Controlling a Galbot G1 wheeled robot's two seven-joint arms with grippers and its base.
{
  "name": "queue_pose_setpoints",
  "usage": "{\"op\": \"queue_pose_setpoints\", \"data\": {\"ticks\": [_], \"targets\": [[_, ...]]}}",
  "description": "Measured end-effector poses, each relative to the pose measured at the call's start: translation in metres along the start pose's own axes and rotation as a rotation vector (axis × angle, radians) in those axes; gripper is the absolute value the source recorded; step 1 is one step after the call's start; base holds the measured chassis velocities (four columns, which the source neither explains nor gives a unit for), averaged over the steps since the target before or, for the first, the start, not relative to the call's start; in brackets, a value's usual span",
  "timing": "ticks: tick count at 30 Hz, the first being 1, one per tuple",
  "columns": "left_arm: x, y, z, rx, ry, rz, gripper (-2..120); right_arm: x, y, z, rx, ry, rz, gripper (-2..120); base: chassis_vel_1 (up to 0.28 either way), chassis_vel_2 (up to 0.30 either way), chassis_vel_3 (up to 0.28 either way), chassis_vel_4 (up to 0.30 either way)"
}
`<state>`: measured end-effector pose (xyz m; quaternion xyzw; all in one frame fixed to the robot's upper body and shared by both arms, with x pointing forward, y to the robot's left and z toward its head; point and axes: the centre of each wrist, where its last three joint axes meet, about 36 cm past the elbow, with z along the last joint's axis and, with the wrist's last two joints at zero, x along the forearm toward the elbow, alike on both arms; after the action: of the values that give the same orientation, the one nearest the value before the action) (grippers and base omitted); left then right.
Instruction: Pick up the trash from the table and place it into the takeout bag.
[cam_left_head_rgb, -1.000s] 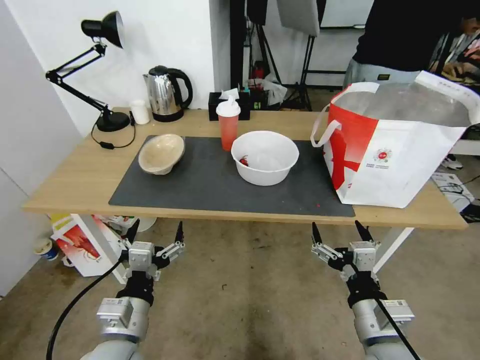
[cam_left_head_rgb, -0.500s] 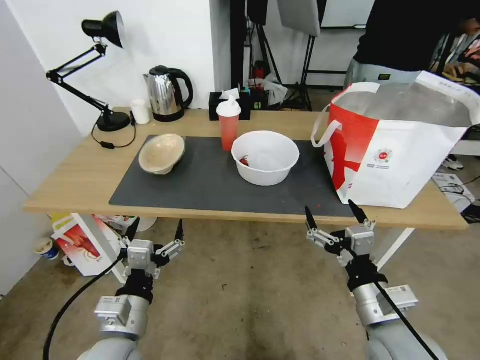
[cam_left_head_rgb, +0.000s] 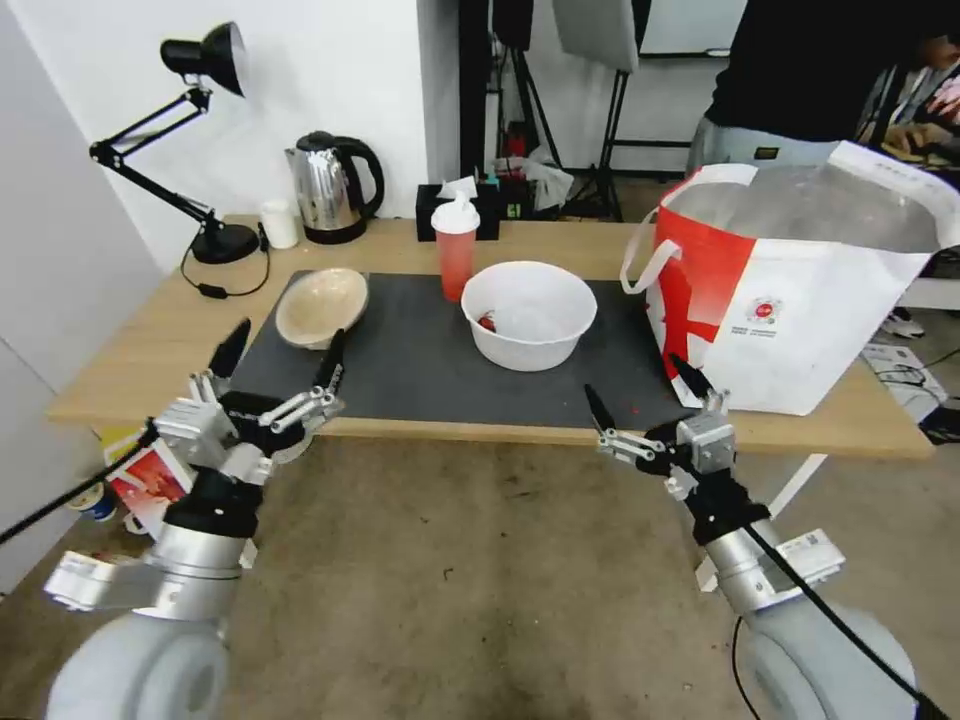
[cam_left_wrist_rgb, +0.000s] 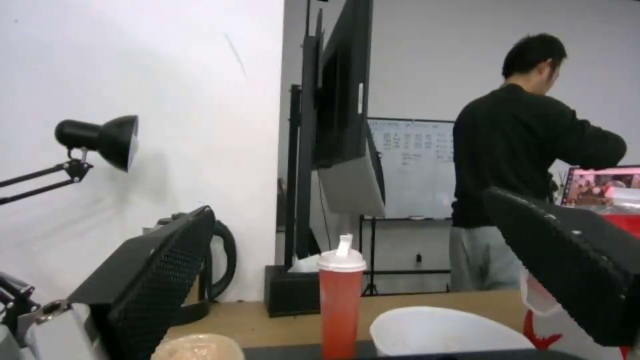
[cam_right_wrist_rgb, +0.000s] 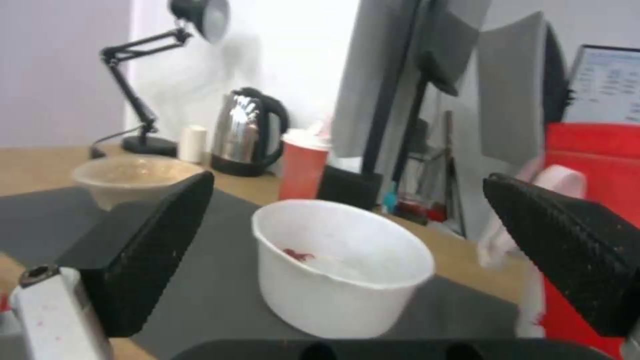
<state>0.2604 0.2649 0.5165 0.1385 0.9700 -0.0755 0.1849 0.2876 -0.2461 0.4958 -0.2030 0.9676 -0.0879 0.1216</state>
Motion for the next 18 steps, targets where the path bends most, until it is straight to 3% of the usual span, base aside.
{"op": "queue_pose_setpoints", "data": {"ticks": [7,18], "targets": [[0.002,0.000,0.002,0.004,0.049,0.011,100,-0.018,-0.012,-0.026,-0.011,-0.066,-0.152,100,0.000,0.000,0.000,0.000],[0.005,0.000,0.018,0.044,0.148,0.011,100,-0.016,-0.011,-0.026,-0.007,-0.007,-0.110,100,0.000,0.000,0.000,0.000]]}}
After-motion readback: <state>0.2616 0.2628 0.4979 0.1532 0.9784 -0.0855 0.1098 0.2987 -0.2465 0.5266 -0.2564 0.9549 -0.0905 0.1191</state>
